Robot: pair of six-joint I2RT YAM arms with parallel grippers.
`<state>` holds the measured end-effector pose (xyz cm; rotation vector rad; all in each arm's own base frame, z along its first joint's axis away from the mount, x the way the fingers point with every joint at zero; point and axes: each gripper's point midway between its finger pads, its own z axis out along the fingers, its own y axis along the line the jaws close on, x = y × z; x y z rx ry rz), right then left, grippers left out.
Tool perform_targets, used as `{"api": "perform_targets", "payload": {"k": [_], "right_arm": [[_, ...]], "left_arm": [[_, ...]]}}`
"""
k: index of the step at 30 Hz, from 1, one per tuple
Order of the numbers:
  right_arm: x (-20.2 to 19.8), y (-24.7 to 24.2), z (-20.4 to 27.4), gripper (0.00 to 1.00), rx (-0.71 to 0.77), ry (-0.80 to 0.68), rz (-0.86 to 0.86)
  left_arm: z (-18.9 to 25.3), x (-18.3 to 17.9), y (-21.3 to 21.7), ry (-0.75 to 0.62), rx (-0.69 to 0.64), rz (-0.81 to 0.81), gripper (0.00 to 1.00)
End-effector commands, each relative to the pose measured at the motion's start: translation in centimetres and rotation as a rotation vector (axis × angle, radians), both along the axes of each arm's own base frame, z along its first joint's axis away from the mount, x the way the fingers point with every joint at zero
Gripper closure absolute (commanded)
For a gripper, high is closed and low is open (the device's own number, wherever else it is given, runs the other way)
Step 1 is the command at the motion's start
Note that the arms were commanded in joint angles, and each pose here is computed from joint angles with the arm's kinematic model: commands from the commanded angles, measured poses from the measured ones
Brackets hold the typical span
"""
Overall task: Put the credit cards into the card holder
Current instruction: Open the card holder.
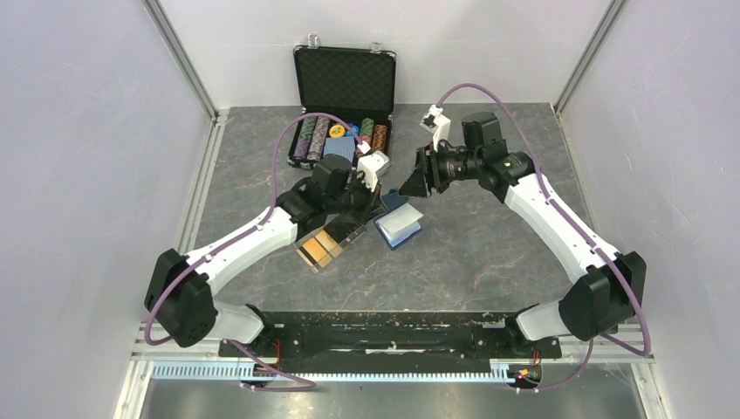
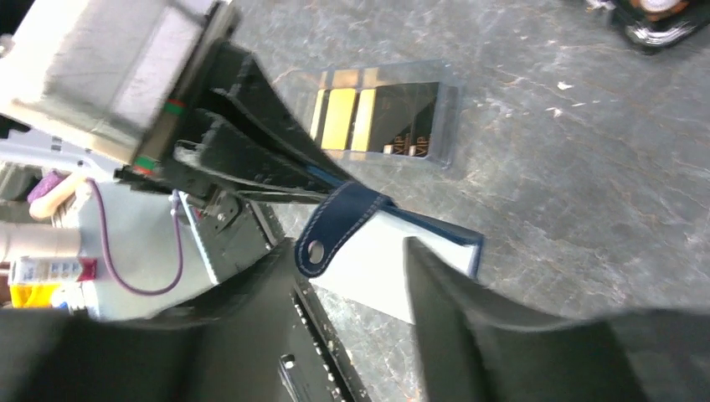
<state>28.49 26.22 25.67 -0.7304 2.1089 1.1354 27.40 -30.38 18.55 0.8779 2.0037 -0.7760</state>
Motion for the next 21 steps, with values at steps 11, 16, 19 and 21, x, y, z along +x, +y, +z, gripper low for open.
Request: {"api": "perform_targets", "payload": {"k": [11, 16, 19, 21], "right_arm": [[-1.2, -3.7, 1.1, 0.02, 0.073, -0.141, 0.045], [-2.6, -3.2, 1.8, 0.02, 0.127, -0.17, 0.141], [-3.0, -2.8, 2.1, 0.1, 0.162, -0.162, 0.178], [-3.3, -2.4, 2.3, 0.21, 0.194, -0.14, 0.191]], "left_arm": [[7.6, -5.1, -1.7, -0.008, -0.208, -0.251, 0.98], [8.7, -5.8, -2.1, 0.005, -0.245, -0.291, 0.98], [9.3, -6.0, -2.4, -0.001, -0.268, -0.313, 0.98], [9.6, -6.1, -2.5, 0.002, -0.276, -0.322, 0.98]]}}
